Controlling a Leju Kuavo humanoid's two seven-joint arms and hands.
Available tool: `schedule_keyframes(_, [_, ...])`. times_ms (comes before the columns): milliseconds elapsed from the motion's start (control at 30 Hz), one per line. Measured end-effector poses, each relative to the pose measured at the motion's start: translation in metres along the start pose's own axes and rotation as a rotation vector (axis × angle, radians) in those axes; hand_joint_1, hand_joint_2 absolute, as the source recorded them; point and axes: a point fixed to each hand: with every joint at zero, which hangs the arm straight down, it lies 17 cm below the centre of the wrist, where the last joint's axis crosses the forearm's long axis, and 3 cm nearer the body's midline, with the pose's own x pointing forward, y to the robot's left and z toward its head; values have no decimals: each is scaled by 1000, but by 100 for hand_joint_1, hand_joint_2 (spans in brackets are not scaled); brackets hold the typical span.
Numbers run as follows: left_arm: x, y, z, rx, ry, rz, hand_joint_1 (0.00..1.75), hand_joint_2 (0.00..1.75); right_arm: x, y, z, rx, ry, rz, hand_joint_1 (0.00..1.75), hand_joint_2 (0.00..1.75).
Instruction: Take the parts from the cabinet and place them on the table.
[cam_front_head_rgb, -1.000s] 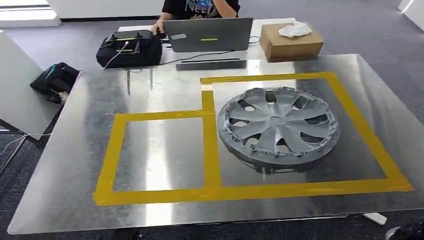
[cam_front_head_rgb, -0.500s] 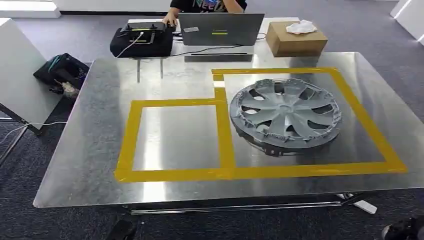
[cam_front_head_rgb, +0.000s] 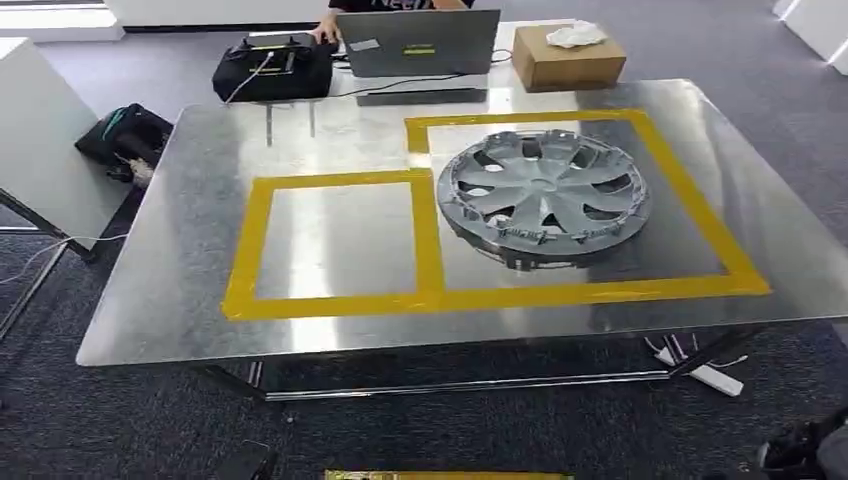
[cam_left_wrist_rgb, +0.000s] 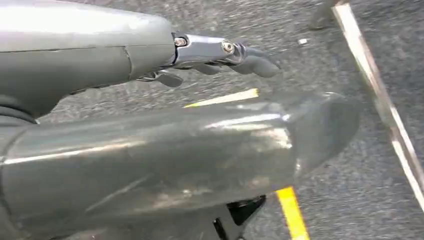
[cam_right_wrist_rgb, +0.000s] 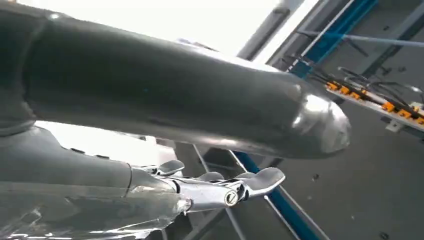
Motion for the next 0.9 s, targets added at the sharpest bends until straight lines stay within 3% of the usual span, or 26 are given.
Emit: schedule_keyframes(900, [3,-3,-1,-3,0,-2,0,0,-9,-11,-3,-23,11,18,0,0])
